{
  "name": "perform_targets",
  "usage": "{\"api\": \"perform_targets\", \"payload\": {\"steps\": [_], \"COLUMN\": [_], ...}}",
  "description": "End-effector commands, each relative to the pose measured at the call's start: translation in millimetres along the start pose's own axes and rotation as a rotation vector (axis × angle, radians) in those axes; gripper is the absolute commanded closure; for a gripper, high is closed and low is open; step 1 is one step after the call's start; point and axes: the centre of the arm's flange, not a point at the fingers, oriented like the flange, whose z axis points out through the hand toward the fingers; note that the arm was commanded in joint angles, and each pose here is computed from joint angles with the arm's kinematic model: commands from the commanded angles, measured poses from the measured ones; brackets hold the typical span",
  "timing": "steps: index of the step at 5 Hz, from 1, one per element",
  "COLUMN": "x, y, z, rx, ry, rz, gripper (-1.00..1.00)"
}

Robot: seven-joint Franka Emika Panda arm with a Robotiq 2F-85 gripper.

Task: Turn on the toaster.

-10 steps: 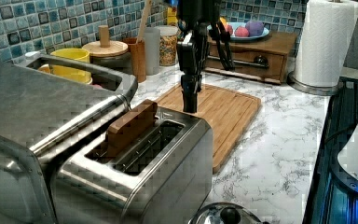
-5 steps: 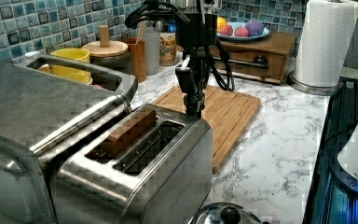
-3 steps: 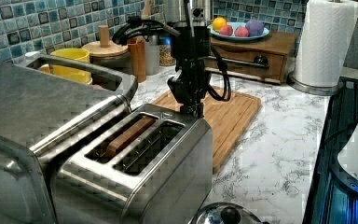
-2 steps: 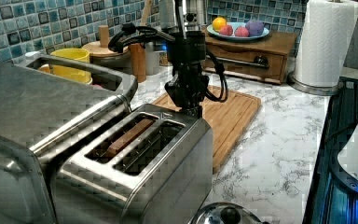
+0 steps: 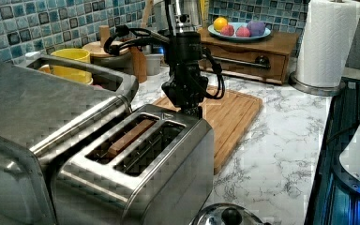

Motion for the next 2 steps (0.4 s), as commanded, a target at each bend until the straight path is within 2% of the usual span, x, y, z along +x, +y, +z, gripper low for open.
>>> {"api": "perform_targets", "payload": {"steps": [1,2], "x": [71.1,74.7], "y": [30.7,23.4], "z": [-60.9,-67.1], "rx": [0.085,0.088], "ry": [0.26,0.295], "rz": [0.203,0.199], "gripper": [1.0,1.0]}}
